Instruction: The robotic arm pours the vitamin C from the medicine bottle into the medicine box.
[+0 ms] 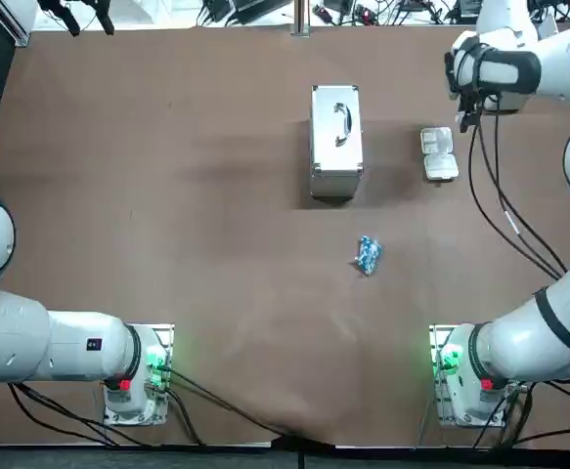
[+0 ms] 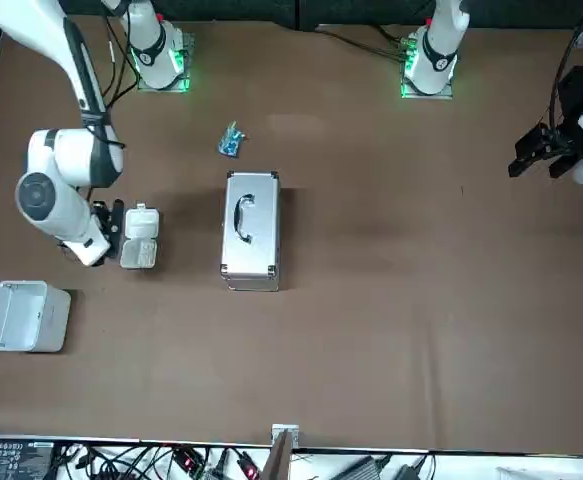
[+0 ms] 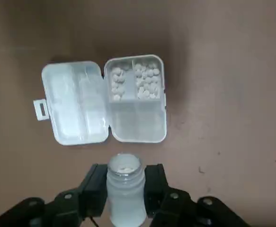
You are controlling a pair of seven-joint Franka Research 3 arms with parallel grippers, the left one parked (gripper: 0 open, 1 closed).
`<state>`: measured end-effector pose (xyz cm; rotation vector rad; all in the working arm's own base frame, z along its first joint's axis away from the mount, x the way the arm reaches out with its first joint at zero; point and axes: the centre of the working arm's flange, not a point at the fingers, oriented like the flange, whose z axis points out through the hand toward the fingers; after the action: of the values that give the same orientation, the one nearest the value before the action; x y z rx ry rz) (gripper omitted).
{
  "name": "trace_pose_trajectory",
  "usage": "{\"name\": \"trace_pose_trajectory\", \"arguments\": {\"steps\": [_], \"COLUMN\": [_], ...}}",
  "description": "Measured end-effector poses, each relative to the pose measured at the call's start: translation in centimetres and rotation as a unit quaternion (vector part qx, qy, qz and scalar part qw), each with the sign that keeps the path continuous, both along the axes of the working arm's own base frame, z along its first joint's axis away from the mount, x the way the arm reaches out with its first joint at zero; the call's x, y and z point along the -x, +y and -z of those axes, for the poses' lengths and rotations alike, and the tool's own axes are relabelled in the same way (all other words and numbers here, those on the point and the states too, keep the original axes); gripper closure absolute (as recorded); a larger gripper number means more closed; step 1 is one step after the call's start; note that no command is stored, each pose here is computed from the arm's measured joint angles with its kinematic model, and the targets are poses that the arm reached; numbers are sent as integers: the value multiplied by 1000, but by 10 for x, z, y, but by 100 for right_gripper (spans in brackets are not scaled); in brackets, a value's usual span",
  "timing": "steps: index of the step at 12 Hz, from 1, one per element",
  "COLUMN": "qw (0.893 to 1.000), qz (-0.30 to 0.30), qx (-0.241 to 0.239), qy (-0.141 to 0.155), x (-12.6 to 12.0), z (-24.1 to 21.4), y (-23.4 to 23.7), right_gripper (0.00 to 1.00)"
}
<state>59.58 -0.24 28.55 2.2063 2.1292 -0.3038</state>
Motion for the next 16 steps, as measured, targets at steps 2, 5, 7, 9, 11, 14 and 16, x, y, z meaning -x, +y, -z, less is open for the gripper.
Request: {"name": "trace_pose_trajectory", "arguments": {"steps": [2, 5, 7, 9, 11, 14, 16], "qw": [999, 990, 981, 966, 951, 930, 908], "qz": [17, 30, 35, 56, 66, 77, 95], "qx": [-43, -139, -191, -251, -296, -349, -396], "qy": [0, -9, -18, -31, -54, -84, -97], "x": [-1, 0, 2, 7, 11, 26, 39], "z": [-2, -4, -4, 0, 5, 21, 35], "y": [-16, -48, -61, -80, -100, -133, -148], "right_gripper": [57, 57, 57, 57, 57, 57, 57]}}
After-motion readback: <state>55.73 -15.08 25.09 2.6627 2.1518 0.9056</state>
